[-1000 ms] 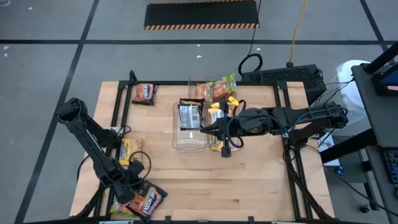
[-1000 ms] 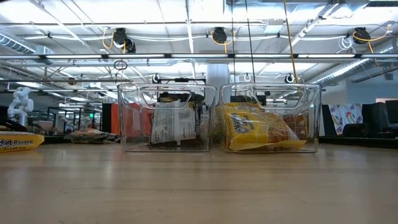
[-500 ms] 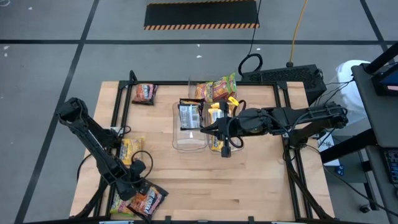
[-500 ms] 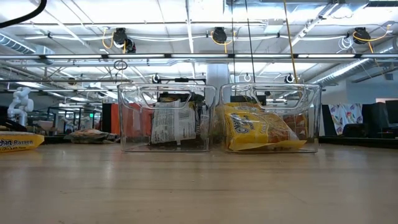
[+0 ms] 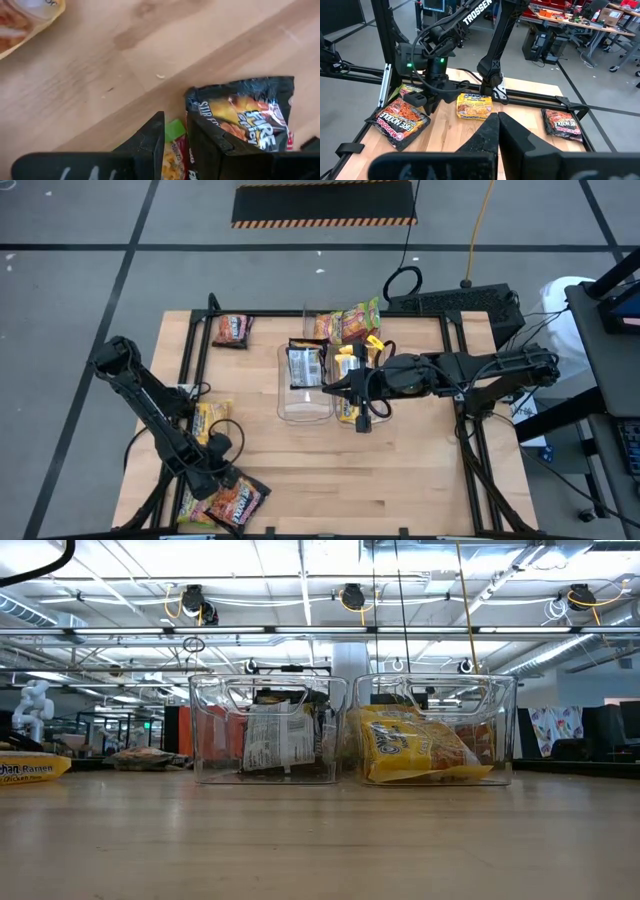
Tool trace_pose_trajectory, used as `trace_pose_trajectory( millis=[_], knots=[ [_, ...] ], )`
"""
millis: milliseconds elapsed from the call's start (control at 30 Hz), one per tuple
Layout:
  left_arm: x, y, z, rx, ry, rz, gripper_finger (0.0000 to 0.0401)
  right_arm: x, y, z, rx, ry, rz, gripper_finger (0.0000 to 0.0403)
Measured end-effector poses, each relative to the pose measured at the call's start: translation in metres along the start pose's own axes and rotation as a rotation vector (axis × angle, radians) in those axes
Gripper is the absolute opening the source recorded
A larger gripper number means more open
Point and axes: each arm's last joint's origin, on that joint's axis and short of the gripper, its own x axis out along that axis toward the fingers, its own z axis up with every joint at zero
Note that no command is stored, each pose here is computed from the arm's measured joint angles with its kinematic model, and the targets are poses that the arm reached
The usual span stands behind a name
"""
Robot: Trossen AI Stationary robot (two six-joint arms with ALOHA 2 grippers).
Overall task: Sort Maruchan noodles
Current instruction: Put the black noodle pack into the left transparent bin
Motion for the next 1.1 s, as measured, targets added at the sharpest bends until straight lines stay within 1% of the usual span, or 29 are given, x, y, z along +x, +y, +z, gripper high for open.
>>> trace_pose_trajectory(
  millis=[100, 200, 300, 433, 500, 600, 833, 967, 1100],
  knots=[
    [0.000, -0.003, -0.001, -0.005, 0.015, -0.032, 0.0088, 0.000, 0.000, 0.000, 0.000, 0.000, 0.000, 0.0000],
    [0.000, -0.006, -0.003, 0.029, 0.030, -0.066, 0.0088, 0.000, 0.000, 0.000, 0.000, 0.000, 0.000, 0.0000],
    [0.000, -0.005, -0.002, 0.038, 0.021, -0.047, 0.0088, 0.000, 0.000, 0.000, 0.000, 0.000, 0.000, 0.0000],
    [0.000, -0.001, 0.000, -0.007, 0.004, -0.008, 0.0088, 0.000, 0.000, 0.000, 0.000, 0.000, 0.000, 0.0000],
    [0.000, -0.002, 0.000, -0.015, 0.008, -0.019, 0.0088, 0.000, 0.000, 0.000, 0.000, 0.000, 0.000, 0.0000],
    [0.000, -0.006, 0.001, 0.019, 0.019, -0.052, 0.0088, 0.000, 0.000, 0.000, 0.000, 0.000, 0.000, 0.0000],
    [0.001, -0.008, 0.008, 0.017, 0.012, -0.039, 0.0088, 0.000, 0.000, 0.000, 0.000, 0.000, 0.000, 0.0000],
    [0.002, -0.009, 0.010, 0.034, 0.040, -0.028, 0.0088, 0.000, 0.000, 0.000, 0.000, 0.000, 0.000, 0.0000],
    [0.010, -0.006, 0.009, 0.023, 0.094, -0.056, 0.0088, 0.000, 0.000, 0.000, 0.000, 0.001, 0.000, 0.0000]
  ],
)
